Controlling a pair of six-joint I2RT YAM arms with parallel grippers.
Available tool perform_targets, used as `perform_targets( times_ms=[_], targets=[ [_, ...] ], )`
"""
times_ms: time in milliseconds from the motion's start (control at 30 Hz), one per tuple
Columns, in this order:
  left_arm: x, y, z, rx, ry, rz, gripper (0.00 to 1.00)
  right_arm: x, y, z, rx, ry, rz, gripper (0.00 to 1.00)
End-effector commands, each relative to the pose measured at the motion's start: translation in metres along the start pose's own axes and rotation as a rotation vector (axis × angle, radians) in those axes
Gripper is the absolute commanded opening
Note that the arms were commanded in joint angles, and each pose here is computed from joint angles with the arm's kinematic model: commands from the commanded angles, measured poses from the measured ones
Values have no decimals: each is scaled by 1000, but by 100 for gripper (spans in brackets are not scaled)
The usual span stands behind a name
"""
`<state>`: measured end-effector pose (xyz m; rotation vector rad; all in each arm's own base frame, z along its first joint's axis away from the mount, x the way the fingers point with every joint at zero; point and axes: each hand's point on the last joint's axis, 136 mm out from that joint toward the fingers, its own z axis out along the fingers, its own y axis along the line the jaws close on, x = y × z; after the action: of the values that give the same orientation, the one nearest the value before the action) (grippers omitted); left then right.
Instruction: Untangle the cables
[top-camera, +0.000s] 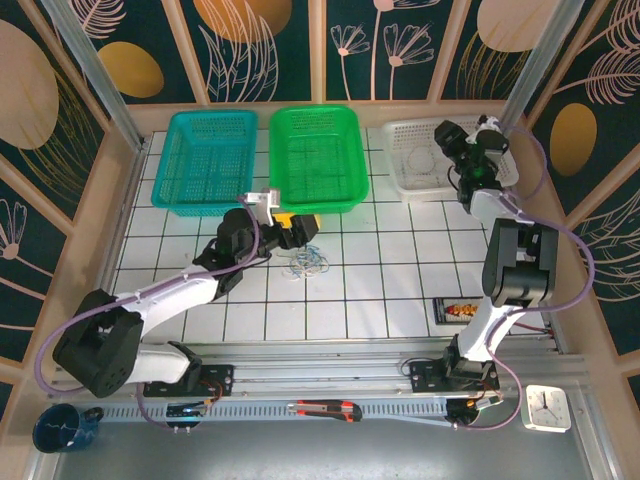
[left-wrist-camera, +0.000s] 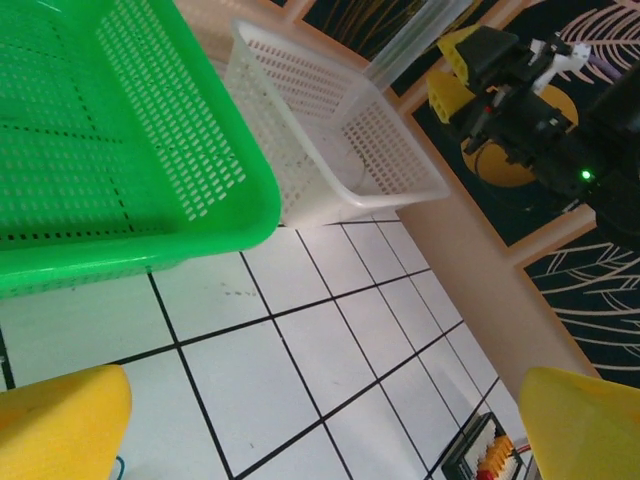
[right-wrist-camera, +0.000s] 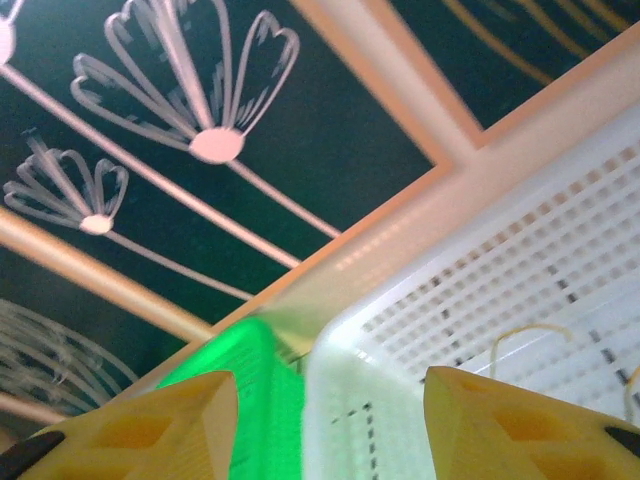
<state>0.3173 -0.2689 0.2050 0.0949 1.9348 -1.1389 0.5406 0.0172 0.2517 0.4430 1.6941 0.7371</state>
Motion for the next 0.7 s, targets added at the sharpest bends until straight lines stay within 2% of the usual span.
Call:
perform_targets(
  times_ms=[0, 233, 667],
  targets=[
    [3, 12, -7, -62, -17, -42, 99, -3, 57, -24, -166, -4, 1, 52],
    [11, 35, -17, -172, -30, -109, 99, 56, 107, -58, -257, 139, -13, 52],
    [33, 81, -40, -338, -34, -278, 99, 218, 155, -120, -282, 512, -126, 52]
  ],
)
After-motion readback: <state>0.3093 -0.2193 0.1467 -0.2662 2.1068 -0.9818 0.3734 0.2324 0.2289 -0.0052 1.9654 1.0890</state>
